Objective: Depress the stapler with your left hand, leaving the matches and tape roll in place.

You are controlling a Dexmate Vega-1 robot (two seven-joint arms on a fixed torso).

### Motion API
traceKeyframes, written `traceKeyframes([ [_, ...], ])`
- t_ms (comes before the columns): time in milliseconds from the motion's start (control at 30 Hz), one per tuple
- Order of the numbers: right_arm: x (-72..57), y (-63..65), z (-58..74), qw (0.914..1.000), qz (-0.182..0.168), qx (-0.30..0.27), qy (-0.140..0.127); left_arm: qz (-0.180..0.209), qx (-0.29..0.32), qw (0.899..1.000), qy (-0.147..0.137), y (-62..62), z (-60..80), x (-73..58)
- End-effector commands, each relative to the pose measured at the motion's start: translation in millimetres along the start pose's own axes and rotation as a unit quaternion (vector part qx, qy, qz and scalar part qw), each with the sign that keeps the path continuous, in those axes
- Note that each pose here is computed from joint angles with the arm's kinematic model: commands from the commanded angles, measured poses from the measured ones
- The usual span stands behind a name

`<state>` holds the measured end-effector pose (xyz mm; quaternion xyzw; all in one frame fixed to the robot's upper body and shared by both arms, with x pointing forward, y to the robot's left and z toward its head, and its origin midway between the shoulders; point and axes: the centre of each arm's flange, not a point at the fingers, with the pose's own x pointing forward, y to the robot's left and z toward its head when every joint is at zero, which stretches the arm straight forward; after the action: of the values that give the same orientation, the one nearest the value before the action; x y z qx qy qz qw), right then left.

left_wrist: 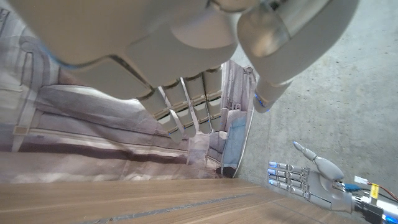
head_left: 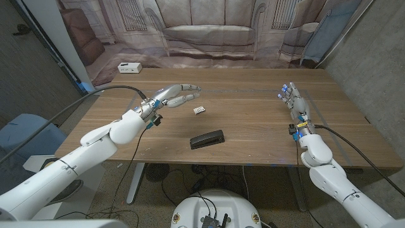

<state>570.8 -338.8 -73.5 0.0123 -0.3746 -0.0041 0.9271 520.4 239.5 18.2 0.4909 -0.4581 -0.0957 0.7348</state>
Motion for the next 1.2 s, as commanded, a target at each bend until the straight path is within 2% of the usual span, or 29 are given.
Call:
traceKeyframes([
  [33,11.9,2.0,-2.0,1.0000,0.007,0.000,0.000,0.023,-0.028,0.999,0.016,10.6,-10.7,0.9],
  [300,16.5,-2.9,-1.1,1.0000,0.004,-0.004,-0.005,0.064,-0.034,0.997,0.023,16.6,-14.2,-2.0],
  [567,21.9,-2.6,-1.5,0.9999,0.012,-0.005,-0.007,0.095,-0.064,0.993,0.029,13.6,-22.1,-2.9],
  [933,25.6,2.1,-1.3,0.9996,0.025,0.008,-0.005,0.117,-0.101,0.988,0.019,9.4,-29.6,9.1],
  [1200,24.2,2.9,0.1,0.9997,0.026,0.003,-0.004,0.132,-0.149,0.980,0.017,3.2,-36.8,14.7],
])
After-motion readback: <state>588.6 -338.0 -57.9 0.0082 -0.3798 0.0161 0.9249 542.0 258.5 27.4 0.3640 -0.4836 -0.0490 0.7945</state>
